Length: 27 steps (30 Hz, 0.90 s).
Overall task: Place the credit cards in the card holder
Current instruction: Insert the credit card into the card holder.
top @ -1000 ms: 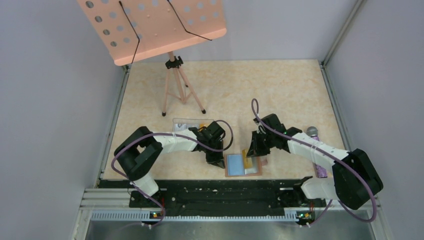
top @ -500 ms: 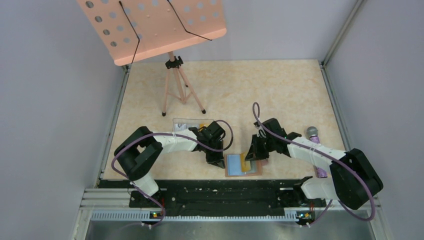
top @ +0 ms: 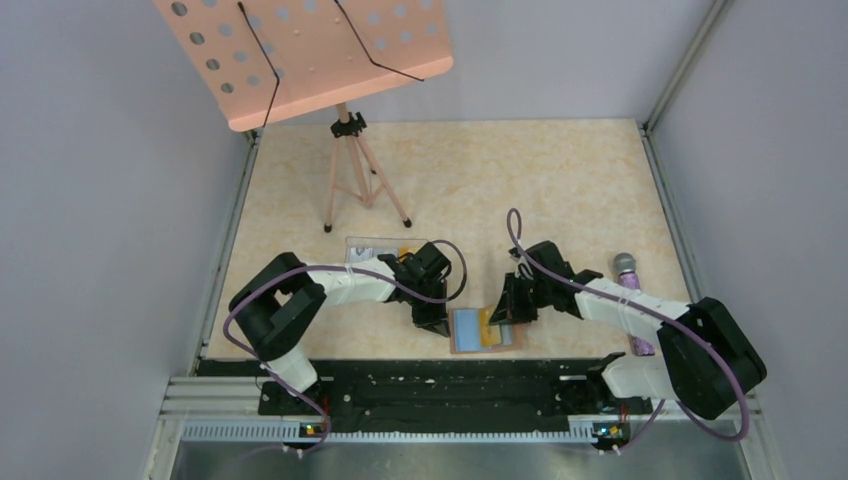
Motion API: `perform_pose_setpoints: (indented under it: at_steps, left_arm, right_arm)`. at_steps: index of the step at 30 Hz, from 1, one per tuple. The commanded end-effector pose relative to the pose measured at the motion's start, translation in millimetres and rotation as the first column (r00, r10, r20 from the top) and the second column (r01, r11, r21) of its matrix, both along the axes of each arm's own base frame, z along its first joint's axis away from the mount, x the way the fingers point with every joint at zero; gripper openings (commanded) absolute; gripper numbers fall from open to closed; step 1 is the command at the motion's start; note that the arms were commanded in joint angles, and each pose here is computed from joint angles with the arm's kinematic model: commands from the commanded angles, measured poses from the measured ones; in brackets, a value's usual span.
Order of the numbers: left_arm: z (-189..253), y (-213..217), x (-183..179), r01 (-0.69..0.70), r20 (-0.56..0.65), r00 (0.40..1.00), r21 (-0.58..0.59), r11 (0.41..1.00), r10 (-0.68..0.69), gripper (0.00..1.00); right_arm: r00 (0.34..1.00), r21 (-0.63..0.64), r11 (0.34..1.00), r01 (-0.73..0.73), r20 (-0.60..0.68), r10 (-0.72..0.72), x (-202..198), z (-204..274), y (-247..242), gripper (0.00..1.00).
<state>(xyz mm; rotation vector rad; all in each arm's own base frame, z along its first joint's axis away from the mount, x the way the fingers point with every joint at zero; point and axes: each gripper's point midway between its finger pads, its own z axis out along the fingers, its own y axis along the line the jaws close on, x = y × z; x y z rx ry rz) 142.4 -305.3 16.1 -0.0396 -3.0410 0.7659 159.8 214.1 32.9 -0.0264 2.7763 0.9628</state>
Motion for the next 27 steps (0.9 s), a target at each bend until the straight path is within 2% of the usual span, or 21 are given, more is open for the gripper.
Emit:
perform_pose_setpoints:
  at_steps: [1, 11, 18, 27]
  left_arm:
    - [-23.6, 7.4, -7.3, 0.040, -0.002, 0.999, 0.068, 0.997, -0.040, 0.00]
    - [-20.0, 3.7, -5.7, 0.040, 0.003, 0.999, 0.059, 0.997, -0.040, 0.00]
    - [-17.9, 0.5, -3.5, 0.040, 0.007, 0.999, 0.051, 0.998, -0.041, 0.00]
    - [-18.8, 1.4, -3.6, 0.036, 0.007, 0.999, 0.056, 0.998, -0.037, 0.00]
  right_arm:
    - [1.000, -0.016, 1.000, 0.009, -0.014, -0.010, -6.3, -12.8, -3.9, 0.00]
    - [0.999, -0.001, 1.000, 0.016, -0.030, -0.016, -8.8, -20.3, -2.2, 0.00]
    - [0.999, 0.001, 1.000, 0.028, -0.024, -0.028, -6.8, -19.1, -1.4, 0.07]
    - [0.993, -0.087, 0.993, 0.074, -0.086, -0.082, -13.6, -25.7, -11.1, 0.08]
